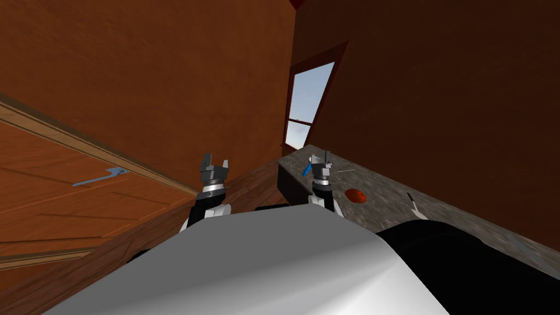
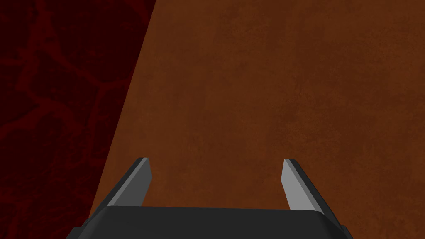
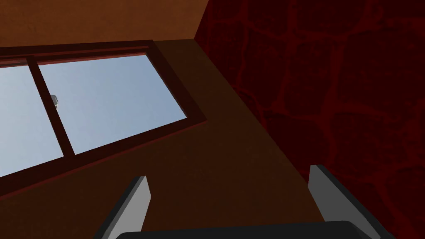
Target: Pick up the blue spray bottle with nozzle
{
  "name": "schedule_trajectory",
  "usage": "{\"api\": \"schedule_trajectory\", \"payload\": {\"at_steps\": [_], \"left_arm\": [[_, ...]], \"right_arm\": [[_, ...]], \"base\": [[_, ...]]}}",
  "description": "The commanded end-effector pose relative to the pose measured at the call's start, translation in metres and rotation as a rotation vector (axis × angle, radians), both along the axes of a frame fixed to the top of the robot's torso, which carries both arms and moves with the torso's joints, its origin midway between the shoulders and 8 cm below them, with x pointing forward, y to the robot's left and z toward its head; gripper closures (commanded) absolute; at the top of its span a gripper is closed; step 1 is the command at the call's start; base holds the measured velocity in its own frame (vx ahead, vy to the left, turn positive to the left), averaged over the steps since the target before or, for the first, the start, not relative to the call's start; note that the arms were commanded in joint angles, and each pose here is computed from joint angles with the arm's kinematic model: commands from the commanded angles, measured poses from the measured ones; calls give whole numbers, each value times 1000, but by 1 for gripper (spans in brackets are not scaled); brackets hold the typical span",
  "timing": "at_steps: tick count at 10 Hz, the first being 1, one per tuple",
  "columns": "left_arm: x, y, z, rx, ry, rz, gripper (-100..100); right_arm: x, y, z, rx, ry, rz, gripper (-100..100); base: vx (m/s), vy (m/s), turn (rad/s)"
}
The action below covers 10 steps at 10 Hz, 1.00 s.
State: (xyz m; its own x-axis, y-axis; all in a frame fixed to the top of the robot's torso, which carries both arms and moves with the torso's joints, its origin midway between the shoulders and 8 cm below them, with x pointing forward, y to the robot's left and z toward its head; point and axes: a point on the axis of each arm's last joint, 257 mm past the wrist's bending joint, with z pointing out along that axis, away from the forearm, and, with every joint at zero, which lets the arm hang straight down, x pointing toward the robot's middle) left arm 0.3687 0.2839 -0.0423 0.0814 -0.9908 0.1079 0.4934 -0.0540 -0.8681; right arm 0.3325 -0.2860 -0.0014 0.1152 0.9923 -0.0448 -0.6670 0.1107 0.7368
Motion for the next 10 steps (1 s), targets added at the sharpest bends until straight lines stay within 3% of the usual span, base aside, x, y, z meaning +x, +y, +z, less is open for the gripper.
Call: {"api": "schedule_trajectory", "payload": {"at_steps": [1, 10], "left_arm": [[0, 0, 0, 0, 0, 0, 0], [0, 0, 0, 0, 0, 0, 0]], "right_arm": [[0, -6, -4, 10, 16, 15, -100], [-1, -57, -36, 166, 115, 48, -100]], "base": [[-4, 51, 28], [8, 85, 24]]}}
